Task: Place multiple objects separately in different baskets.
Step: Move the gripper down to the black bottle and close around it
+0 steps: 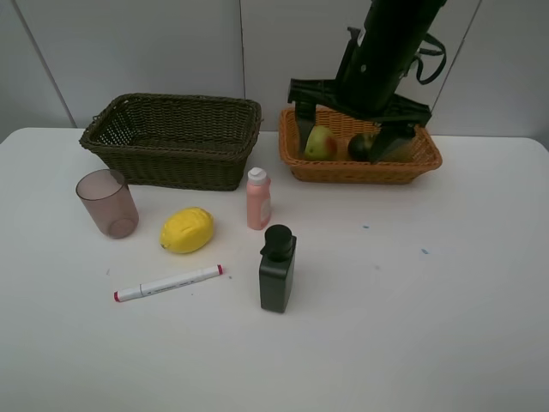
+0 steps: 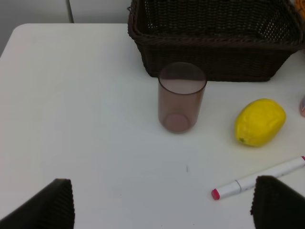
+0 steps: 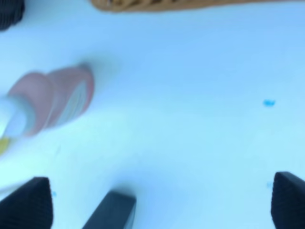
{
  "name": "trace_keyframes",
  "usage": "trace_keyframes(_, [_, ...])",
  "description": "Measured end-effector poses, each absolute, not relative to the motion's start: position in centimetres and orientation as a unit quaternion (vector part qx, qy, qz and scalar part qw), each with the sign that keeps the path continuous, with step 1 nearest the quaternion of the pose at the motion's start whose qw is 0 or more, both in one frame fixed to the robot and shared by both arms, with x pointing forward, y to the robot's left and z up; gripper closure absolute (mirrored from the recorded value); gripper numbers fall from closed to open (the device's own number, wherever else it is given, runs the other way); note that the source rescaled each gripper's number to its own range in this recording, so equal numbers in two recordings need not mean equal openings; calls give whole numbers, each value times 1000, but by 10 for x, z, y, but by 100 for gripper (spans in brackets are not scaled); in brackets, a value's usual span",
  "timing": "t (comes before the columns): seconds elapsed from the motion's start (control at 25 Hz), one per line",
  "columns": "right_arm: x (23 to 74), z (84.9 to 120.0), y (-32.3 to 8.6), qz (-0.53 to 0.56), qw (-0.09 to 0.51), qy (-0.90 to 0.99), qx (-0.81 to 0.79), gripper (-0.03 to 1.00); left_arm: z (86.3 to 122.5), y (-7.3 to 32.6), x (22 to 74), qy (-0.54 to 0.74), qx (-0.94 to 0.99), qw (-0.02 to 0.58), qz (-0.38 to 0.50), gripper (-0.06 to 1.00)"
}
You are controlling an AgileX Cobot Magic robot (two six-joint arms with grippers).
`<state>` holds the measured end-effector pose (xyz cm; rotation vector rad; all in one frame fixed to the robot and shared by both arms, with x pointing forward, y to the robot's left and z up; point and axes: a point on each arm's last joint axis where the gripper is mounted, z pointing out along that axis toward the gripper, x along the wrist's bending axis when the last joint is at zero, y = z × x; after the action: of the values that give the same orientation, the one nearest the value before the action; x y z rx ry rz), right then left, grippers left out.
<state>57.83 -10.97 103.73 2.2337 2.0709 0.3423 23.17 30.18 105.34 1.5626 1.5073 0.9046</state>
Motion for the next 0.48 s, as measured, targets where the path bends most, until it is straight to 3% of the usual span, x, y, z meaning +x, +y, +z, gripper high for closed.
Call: trace_keyframes(0.48, [531,1042,-51,105,18,715,691,-3,1053,302,232,592,613,385,355,-2])
